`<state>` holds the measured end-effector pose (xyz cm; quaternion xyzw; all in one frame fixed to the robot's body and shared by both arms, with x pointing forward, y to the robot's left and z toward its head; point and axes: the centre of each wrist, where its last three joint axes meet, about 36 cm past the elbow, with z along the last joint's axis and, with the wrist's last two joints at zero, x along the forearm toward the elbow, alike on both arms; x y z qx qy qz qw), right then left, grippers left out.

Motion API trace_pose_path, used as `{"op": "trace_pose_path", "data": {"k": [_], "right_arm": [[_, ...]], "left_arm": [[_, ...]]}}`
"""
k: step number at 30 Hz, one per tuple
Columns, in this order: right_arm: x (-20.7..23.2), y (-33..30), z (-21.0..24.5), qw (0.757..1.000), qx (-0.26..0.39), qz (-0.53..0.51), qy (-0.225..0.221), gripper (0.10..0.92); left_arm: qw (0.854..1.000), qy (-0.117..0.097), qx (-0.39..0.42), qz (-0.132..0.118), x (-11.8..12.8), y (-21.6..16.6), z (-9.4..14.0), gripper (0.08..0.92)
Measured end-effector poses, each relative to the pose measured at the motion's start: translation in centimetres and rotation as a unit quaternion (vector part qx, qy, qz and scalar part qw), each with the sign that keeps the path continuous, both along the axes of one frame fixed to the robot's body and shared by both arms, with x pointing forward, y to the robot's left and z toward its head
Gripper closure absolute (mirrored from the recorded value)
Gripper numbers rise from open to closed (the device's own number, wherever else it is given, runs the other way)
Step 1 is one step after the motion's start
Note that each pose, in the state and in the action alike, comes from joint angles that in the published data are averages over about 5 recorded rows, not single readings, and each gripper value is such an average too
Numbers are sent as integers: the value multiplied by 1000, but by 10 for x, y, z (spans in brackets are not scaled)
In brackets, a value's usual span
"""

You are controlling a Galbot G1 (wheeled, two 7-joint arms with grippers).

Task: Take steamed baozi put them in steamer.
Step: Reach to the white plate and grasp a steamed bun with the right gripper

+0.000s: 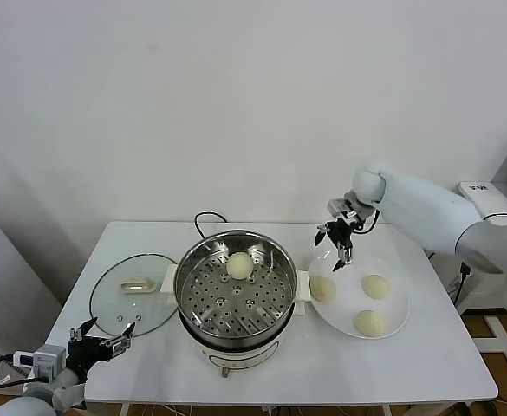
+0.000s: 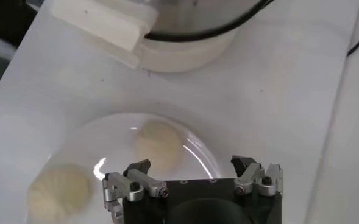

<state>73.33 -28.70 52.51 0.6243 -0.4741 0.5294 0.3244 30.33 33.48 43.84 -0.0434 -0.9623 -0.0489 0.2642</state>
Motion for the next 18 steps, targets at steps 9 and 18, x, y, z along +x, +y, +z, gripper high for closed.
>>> {"op": "trace_pose_path", "data": {"k": [9,18], "right_arm": [[-10,-4,-38,1000,-3,-14,21,200],[-15,-2,-60,999,-2,-24,26,235]], "left_arm": [[1000,1,0,-1,0,-1,0,177],[1000,2,0,-1,-1,-1,-1,177]]}}
